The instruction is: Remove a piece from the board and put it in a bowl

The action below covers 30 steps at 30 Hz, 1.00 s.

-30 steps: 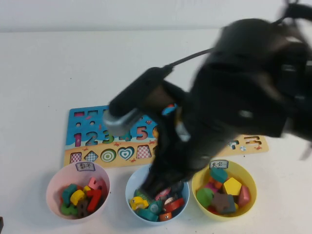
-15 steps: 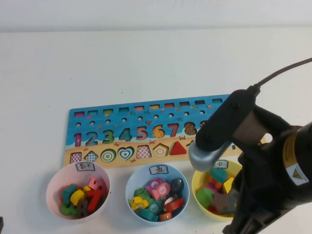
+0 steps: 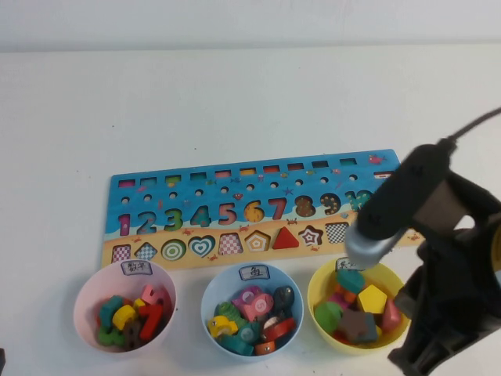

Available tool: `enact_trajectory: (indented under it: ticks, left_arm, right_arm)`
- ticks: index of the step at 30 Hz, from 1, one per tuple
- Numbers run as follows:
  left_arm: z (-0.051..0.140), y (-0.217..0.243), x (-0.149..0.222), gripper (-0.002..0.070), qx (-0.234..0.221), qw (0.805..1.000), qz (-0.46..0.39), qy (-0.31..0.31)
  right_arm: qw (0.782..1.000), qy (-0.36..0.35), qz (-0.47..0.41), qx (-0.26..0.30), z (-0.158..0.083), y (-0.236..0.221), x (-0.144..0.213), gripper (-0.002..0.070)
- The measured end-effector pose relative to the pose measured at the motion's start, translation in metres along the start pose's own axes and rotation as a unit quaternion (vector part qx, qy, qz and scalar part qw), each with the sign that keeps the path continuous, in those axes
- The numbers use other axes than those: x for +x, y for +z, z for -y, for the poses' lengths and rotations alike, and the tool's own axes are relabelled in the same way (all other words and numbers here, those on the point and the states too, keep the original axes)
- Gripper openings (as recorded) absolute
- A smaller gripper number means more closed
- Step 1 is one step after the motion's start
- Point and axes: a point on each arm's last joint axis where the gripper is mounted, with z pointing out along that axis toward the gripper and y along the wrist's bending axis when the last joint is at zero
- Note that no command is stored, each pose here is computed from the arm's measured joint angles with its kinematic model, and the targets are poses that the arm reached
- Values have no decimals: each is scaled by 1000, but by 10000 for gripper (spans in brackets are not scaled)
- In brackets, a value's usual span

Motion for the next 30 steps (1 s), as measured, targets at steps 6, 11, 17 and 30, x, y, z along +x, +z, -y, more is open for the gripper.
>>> enact_trajectory:
  ticks: [6, 11, 17, 30]
  left_arm:
    - [0, 0, 0, 0, 0, 1000, 0, 0]
    - [0, 0, 0, 0, 0, 1000, 0, 0]
    - [0, 0, 0, -1, 0, 1000, 0, 0]
    - [0, 0, 0, 0, 0, 1000, 0, 0]
  right_arm:
    - [995, 83, 57, 15, 35, 47, 42, -16]
    - [972, 150, 171, 64, 65, 71, 93, -16]
    - [925, 217, 282, 136, 71, 78, 164, -16]
    - [820, 246, 451, 250, 56, 70, 221, -17]
